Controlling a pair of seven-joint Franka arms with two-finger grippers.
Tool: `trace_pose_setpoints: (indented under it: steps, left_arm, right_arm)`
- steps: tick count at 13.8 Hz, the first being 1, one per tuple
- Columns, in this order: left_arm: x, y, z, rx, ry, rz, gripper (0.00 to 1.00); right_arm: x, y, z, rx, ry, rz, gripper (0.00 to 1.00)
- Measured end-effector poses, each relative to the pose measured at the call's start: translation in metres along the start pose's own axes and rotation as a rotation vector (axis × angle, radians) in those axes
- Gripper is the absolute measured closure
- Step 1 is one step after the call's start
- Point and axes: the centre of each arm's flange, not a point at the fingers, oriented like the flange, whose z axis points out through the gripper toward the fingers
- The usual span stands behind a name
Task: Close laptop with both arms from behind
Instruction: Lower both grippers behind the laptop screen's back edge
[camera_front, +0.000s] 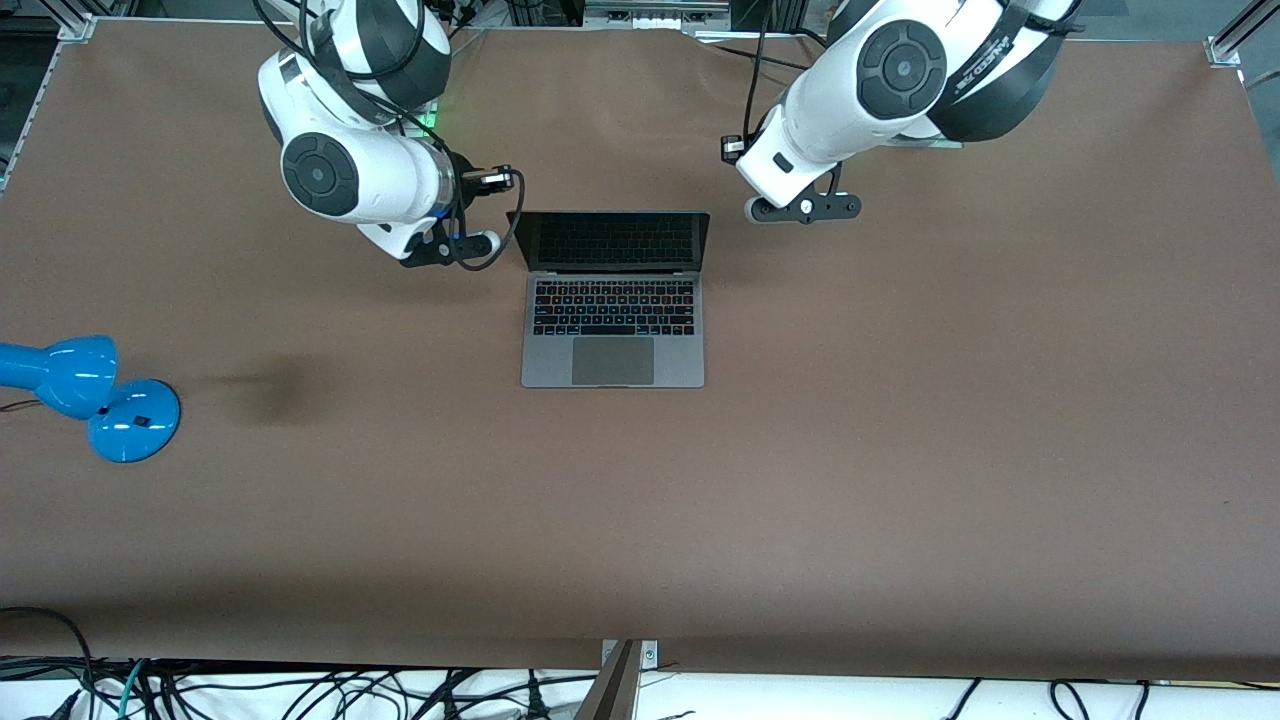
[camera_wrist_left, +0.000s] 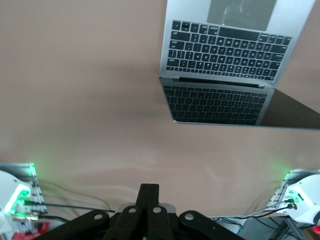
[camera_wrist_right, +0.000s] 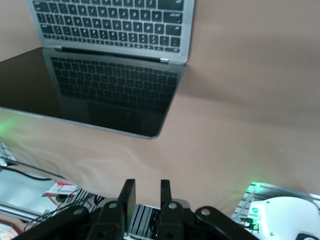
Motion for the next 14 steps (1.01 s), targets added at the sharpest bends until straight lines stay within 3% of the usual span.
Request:
trace_pose_setpoints:
  steps: [5,7,9,14]
  left_arm:
    - [0.004,0.014,0.03,0.024,-0.07,-0.088,0.99]
    - [0.011,0.018,0.039,0.014,-0.082,-0.111,0.99]
    - [0.021,0.021,0.047,-0.006,-0.091,-0.127,0.99]
    - [0.033,0.029,0.069,-0.012,-0.112,-0.152,0.99]
  right_arm:
    - [-0.005,-0.023,0.025,0.022,-0.068,0.069,0.74]
    - [-0.003,-0.024,0.038,0.013,-0.098,0.075,0.79]
    - [-0.002,-0.024,0.048,0.007,-0.117,0.079,0.95]
    - [0.004,-0.021,0.059,0.006,-0.143,0.086,0.99]
